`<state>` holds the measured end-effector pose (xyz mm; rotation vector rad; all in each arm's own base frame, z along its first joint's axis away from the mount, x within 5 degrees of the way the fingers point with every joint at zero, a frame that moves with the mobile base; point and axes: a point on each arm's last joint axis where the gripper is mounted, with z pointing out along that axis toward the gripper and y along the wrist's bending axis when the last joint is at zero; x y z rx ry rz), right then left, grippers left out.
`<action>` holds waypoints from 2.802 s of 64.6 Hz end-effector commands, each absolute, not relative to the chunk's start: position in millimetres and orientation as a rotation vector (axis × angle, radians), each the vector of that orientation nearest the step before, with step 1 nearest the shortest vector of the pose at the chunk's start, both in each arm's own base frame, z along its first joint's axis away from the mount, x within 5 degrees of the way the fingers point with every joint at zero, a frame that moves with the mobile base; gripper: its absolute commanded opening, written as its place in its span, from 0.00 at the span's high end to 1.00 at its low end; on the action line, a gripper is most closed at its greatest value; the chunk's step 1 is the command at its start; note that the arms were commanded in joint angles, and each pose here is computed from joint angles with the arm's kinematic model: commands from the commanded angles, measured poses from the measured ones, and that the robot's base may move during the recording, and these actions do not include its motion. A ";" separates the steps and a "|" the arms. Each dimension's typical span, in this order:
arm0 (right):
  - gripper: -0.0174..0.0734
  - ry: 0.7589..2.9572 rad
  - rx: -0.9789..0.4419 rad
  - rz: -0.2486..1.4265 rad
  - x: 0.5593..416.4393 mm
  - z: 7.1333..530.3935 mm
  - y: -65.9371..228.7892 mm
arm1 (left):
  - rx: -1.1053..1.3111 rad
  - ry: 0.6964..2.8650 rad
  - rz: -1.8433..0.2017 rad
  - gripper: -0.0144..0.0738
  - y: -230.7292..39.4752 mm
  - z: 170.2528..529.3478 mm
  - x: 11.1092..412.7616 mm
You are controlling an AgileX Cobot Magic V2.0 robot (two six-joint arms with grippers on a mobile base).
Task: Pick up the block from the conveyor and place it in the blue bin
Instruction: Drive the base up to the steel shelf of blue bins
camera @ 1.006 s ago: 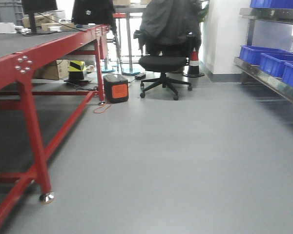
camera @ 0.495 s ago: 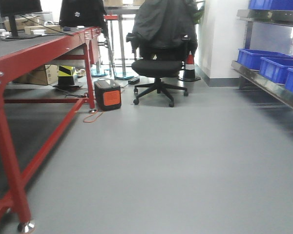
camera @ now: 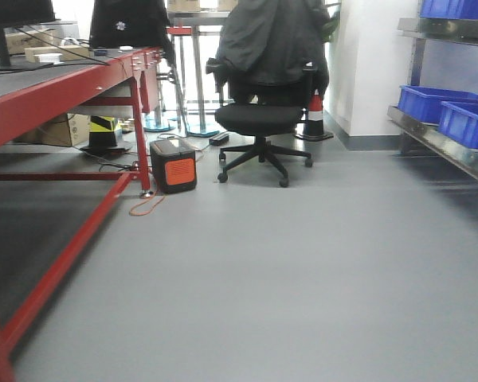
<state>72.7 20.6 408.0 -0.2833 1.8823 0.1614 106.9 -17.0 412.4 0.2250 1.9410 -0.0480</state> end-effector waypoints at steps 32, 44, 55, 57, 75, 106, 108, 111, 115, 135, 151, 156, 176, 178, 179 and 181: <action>0.98 1.852 -0.286 0.155 70.9 412.7 20.0 | 0.218 1.909 -0.060 0.96 -17.4 417.4 105.2; 0.98 1.852 -0.286 0.155 70.9 412.7 20.0 | 0.218 1.909 -0.060 0.96 -17.4 417.4 105.2; 0.98 1.852 -0.286 0.155 70.9 412.7 20.0 | 0.218 1.909 -0.060 0.96 -17.4 417.4 105.2; 0.98 1.852 -0.286 0.155 70.9 412.7 20.0 | 0.218 1.909 -0.060 0.96 -17.4 417.4 105.2; 0.98 1.852 -0.286 0.155 70.9 412.7 20.0 | 0.218 1.909 -0.060 0.96 -17.4 417.4 105.2; 0.98 1.852 -0.286 0.155 70.9 412.7 20.0 | 0.218 1.909 -0.060 0.96 -17.4 417.4 105.2; 0.98 1.852 -0.286 0.155 70.9 412.7 20.0 | 0.218 1.909 -0.060 0.96 -17.4 417.4 105.2; 0.98 1.852 -0.286 0.155 70.9 412.7 20.0 | 0.218 1.909 -0.060 0.96 -17.4 417.4 105.2; 0.98 1.852 -0.286 0.155 70.9 412.7 20.0 | 0.218 1.909 -0.060 0.96 -17.4 417.4 105.2; 0.98 1.852 -0.286 0.155 70.9 412.7 20.0 | 0.218 1.909 -0.060 0.96 -17.4 417.4 105.2; 0.98 1.852 -0.286 0.155 70.9 412.7 20.0 | 0.218 1.909 -0.060 0.96 -17.4 417.4 105.2; 0.98 1.852 -0.286 0.155 70.9 412.7 20.0 | 0.218 1.909 -0.060 0.96 -17.4 417.4 105.2; 0.98 1.852 -0.286 0.155 70.9 412.7 20.0 | 0.218 1.909 -0.060 0.96 -17.4 417.4 105.2; 0.98 1.852 -0.286 0.155 70.9 412.7 20.0 | 0.218 1.909 -0.060 0.96 -17.4 417.4 105.2; 0.98 1.852 -0.286 0.155 70.9 412.7 20.0 | 0.218 1.909 -0.060 0.96 -17.4 417.4 105.2; 0.98 1.852 -0.286 0.155 70.9 412.7 20.0 | 0.218 1.909 -0.060 0.96 -17.4 417.4 105.2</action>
